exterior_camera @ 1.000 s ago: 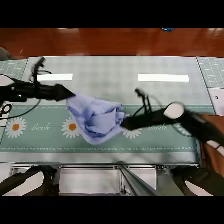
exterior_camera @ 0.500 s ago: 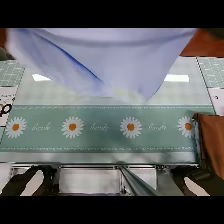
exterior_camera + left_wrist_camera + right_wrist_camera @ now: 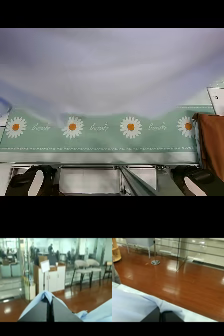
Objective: Fold the shirts.
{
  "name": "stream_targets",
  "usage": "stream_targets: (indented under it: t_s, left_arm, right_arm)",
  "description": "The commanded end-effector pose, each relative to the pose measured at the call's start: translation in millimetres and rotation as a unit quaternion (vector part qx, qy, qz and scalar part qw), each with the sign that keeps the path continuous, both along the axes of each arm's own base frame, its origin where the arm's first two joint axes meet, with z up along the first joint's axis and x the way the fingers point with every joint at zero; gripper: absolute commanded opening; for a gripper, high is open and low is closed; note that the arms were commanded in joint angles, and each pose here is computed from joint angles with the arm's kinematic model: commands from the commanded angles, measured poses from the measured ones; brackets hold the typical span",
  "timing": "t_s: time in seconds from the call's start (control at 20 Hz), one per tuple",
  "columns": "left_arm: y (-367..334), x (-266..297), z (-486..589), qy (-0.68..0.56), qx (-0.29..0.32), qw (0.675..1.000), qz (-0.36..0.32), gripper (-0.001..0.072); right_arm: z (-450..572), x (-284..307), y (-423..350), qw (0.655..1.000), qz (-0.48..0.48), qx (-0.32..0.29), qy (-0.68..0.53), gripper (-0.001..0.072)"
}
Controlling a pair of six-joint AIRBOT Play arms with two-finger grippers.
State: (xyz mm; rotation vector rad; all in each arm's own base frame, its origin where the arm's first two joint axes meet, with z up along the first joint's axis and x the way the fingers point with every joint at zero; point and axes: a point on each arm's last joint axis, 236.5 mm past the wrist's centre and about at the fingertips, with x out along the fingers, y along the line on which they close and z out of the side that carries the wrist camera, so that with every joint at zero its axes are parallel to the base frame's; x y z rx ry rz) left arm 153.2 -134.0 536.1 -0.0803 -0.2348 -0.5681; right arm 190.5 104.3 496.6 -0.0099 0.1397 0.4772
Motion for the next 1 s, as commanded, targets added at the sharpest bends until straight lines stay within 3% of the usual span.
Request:
stream_targets:
  t_s: [0.0,0.25,0.45,0.7,0.95]
  left_arm:
    - [-15.5,-17.8,-35.1,0.070,0.025,0.997,-0.023,0.0017]
    - [-7.8,22.3,-77.1,0.152,0.011,0.988,-0.034,0.0017]
    - [8.8,88.7,-139.7,0.260,-0.018,0.964,-0.040,0.0017]
    - [37.8,227.2,-248.7,0.366,-0.050,0.929,-0.027,0.0018]
    - [74.0,375.5,-370.4,0.447,-0.112,0.887,0.035,0.0018]
  right_arm:
    - [-17.7,-13.2,-4.8,0.999,-0.002,-0.020,0.030,0.0026]
    - [-73.4,30.0,4.5,0.992,0.000,-0.042,0.118,0.0026]
    - [-125.6,88.2,18.9,0.977,0.011,-0.074,0.197,0.0026]
    - [-230.4,201.1,39.2,0.943,0.013,-0.112,0.312,0.0025]
    - [-351.8,324.0,20.4,0.921,-0.056,-0.049,0.384,0.0026]
